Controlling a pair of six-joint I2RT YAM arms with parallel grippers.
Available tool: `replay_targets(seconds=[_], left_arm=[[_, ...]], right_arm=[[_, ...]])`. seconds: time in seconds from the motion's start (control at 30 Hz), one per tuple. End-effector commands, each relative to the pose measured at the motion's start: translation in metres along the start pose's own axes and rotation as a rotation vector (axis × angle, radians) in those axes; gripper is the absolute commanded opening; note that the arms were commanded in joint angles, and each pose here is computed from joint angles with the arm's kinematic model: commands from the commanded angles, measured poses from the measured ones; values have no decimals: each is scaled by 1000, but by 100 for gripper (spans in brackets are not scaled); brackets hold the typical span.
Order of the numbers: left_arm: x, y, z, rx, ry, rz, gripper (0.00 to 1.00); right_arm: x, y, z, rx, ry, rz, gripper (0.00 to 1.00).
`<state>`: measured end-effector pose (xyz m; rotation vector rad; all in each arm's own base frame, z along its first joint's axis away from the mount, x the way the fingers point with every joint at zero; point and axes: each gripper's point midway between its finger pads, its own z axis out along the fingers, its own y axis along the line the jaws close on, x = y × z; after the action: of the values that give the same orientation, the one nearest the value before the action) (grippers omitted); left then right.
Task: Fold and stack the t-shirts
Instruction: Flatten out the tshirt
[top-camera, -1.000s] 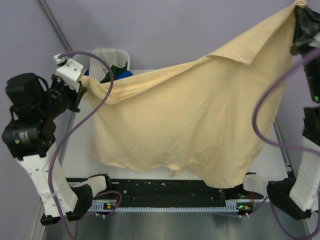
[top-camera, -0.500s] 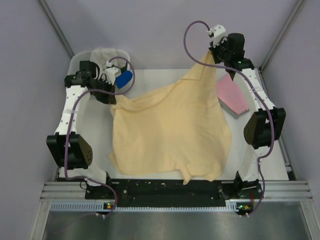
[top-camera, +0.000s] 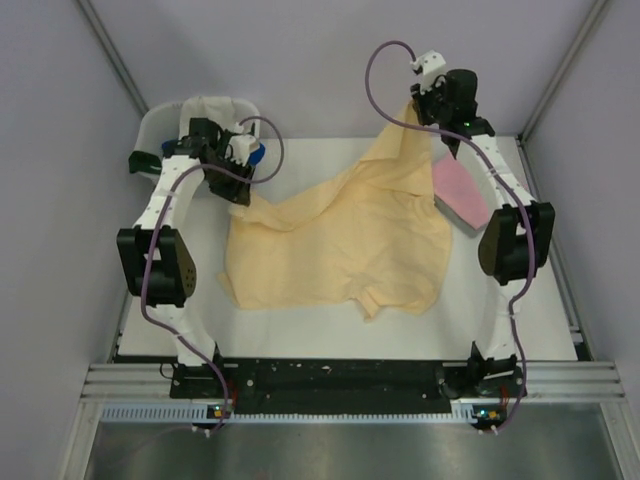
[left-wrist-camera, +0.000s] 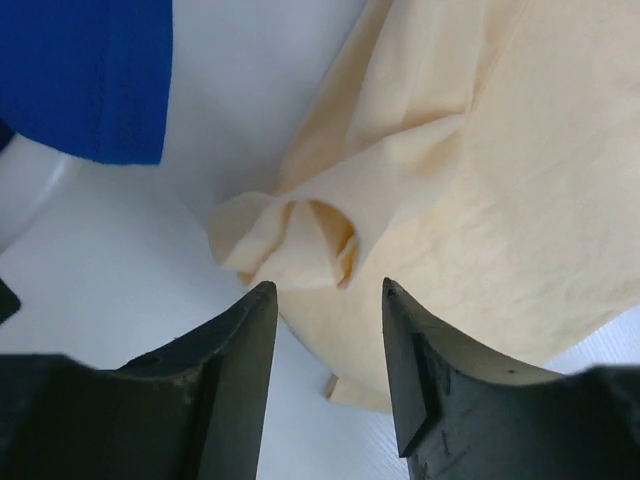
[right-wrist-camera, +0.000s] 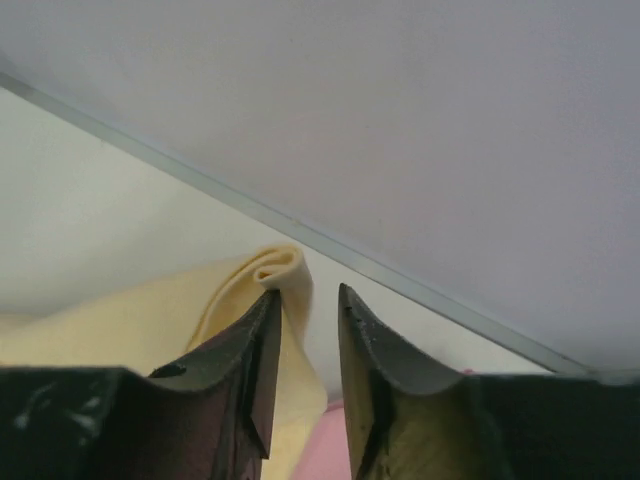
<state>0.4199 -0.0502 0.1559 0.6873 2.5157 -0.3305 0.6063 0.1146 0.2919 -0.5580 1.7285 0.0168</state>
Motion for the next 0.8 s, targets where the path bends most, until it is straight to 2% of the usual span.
replay_targets(seconds=[0.0, 0.03, 0.07, 0.1, 0.17, 0.23, 0.33, 0.4, 0.5, 0.57, 0.63, 0.77], left_arm=[[-48, 2, -22, -71, -116, 108, 62], [-48, -4, -25, -60, -116, 134, 66], [-49, -9, -31, -48, -121, 162, 75], [-47, -15, -36, -37, -121, 182, 80], [-38, -24, -49, -22, -118, 230, 96], [-21, -28, -63, -34, -82, 265, 99], [17, -23, -76, -82, -2, 239, 99], [47, -16, -80, -73, 43, 162, 93], [94, -8, -76, -40, 117, 30, 70], [120, -8, -64, -26, 159, -21, 60], [137, -13, -49, -2, 181, -39, 60], [165, 1, -19, -49, 241, -77, 66]], right_arm=[[-5, -5, 5, 13, 45, 169, 53], [2, -2, 1, 9, 92, 210, 73], [11, 4, -7, 5, 147, 262, 95], [19, 9, -16, 11, 190, 317, 99], [36, 21, -39, 16, 264, 404, 99], [41, 30, -73, 26, 291, 461, 99], [79, 67, -120, 11, 395, 541, 99], [102, 97, -151, -17, 451, 572, 99], [131, 144, -194, -28, 519, 570, 97], [160, 167, -225, -28, 583, 602, 81], [191, 180, -251, 8, 665, 695, 67], [241, 200, -287, 58, 780, 793, 62]])
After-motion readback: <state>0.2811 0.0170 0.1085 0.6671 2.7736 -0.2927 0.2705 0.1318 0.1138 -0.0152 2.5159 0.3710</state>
